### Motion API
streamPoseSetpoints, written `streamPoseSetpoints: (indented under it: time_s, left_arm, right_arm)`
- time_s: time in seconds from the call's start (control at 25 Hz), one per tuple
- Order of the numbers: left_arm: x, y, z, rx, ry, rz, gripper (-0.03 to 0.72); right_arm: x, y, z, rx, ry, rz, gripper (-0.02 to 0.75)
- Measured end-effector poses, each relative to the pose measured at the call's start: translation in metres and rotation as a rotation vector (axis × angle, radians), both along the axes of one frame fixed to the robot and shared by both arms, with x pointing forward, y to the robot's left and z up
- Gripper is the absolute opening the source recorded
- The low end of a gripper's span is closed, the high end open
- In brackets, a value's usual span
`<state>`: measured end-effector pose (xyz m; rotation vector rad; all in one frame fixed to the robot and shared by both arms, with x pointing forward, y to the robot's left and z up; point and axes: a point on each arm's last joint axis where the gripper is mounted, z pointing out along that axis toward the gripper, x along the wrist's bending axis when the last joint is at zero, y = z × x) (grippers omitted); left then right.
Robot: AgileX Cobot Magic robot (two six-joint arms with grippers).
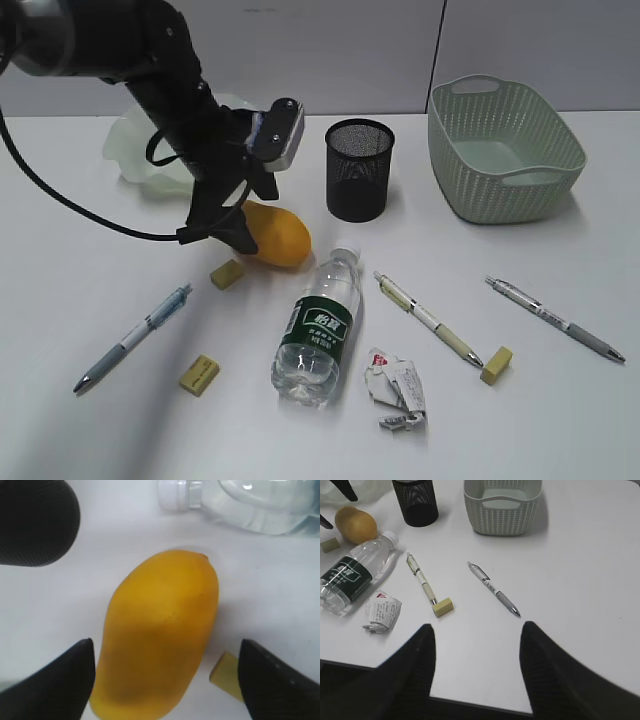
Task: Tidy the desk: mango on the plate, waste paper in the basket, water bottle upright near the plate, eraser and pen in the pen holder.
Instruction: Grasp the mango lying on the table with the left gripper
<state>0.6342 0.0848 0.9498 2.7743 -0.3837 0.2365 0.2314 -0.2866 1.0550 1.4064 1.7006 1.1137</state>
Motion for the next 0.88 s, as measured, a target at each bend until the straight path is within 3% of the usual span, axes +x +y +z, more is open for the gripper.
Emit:
streamPoseSetpoints:
  time_s: [0.76,0.88]
  left_arm:
    - [0.013,-0.009,-0.043,0.005,0.072,-0.003,0.693]
    - [0.013,-0.009,-0.045,0.005,0.074,-0.002,0.665]
  right_arm:
    - [0.0,-0.001,0.0,-0.012,-0.001,-0.008,0.435]
    - [0.0,-0.001,0.0,-0.012,-0.001,-0.008,0.435]
